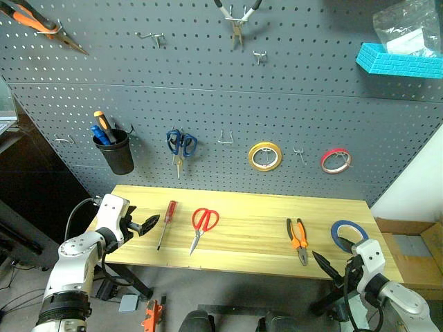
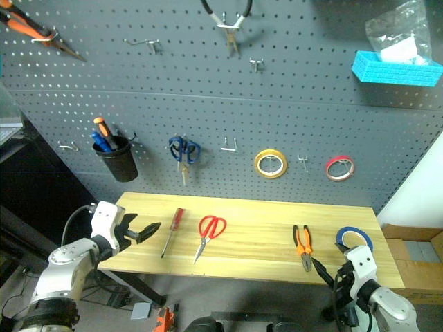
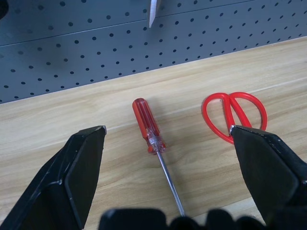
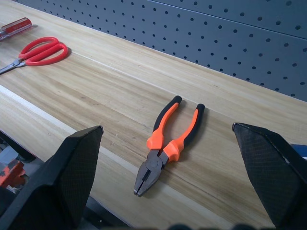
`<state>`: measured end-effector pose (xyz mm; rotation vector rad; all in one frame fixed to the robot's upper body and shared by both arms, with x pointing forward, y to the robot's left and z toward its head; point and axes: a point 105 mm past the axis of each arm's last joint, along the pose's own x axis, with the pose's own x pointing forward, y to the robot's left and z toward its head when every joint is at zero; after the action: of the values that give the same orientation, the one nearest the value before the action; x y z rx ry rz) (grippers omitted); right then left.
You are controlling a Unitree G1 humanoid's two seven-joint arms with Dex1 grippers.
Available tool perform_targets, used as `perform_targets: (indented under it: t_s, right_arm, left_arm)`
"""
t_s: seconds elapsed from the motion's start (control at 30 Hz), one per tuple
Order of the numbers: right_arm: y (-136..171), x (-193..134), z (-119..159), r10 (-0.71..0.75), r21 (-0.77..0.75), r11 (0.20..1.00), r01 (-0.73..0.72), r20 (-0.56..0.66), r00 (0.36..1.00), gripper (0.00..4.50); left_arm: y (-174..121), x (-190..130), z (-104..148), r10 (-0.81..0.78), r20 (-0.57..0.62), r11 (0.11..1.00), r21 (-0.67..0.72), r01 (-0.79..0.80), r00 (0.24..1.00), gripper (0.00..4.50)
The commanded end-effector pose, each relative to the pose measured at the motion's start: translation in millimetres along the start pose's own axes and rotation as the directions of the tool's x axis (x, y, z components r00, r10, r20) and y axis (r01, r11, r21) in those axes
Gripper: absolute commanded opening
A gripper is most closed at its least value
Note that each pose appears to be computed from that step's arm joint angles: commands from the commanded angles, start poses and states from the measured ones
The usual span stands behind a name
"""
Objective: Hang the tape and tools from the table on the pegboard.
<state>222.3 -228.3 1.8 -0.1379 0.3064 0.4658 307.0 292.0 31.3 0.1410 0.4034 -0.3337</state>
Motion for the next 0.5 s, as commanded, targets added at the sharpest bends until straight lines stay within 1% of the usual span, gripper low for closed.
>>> perform_targets:
  t_s: [0.03,0.17,0.5]
  right_arm:
    - [-4.5,-0.7,15.7,0.002,-0.044,0.999,-0.001,0.041,0.999,4.5]
    - [-4.3,-2.3,15.0,0.005,-0.046,0.999,-0.004,0.038,0.999,4.5]
    - [-5.9,-9.3,16.0,0.013,-0.058,0.998,-0.012,0.026,1.0,4.5]
  left_arm:
    - [5.1,-1.2,17.5,0.013,0.045,0.999,0.048,-0.015,0.999,4.46]
    - [5.6,-2.2,16.9,0.017,0.052,0.999,0.028,-0.019,0.999,4.46]
    - [6.2,-6.3,12.5,0.01,0.042,0.999,0.037,-0.011,0.999,4.46]
